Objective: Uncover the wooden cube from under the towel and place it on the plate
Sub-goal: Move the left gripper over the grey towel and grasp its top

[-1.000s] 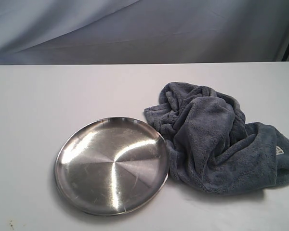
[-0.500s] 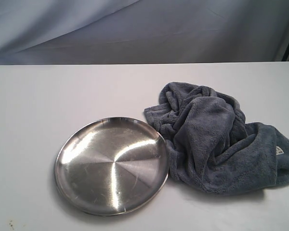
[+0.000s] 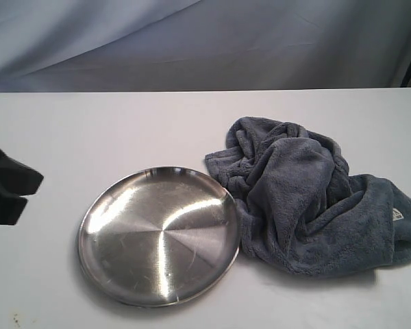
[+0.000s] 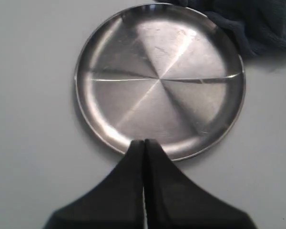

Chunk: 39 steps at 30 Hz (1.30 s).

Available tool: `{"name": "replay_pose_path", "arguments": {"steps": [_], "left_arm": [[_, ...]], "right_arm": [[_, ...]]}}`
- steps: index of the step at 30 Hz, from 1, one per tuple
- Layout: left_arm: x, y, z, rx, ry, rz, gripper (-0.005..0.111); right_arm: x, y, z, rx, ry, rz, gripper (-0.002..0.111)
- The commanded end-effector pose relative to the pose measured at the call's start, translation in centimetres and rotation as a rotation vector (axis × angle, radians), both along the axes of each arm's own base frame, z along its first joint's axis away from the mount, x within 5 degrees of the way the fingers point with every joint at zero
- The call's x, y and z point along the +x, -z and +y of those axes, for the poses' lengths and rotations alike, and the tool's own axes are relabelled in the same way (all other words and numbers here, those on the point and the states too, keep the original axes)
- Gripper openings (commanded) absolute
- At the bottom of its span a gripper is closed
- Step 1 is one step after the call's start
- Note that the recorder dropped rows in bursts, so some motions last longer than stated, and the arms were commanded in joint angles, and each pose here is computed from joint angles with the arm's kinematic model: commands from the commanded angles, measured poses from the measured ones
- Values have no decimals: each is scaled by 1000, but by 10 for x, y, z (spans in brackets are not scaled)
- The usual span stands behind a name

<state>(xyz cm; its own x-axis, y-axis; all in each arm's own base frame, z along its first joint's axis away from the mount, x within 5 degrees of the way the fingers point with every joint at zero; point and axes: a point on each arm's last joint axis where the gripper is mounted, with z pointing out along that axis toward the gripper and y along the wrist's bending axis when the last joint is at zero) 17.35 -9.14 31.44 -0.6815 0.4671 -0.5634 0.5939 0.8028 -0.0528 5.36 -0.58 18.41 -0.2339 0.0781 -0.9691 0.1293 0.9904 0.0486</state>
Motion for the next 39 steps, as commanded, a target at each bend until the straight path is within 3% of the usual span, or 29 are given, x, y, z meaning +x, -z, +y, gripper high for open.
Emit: {"name": "replay_pose_path", "arguments": {"steps": [1,7,16,22,26,32,39], "left_arm": [[14,0,-41,23,136,71,0],[38,7,-97,50,258,112,0],[62,16,-170,58,327,134,0],[72,36,-217,176,287,130,0],[78,50,-245,168,183,161,0],[86,80,-271,153,106,248,0],[97,120,-286,155,99,248,2]], "right_arm": [[0,1,-1,-8,7,0,0],[0,1,-1,-8,7,0,0],[0,1,-1,-8,7,0,0],[0,1,-1,-8,7,0,0],[0,1,-1,-8,7,0,0],[0,1,-1,-8,7,0,0],[0,1,-1,-8,7,0,0]]}}
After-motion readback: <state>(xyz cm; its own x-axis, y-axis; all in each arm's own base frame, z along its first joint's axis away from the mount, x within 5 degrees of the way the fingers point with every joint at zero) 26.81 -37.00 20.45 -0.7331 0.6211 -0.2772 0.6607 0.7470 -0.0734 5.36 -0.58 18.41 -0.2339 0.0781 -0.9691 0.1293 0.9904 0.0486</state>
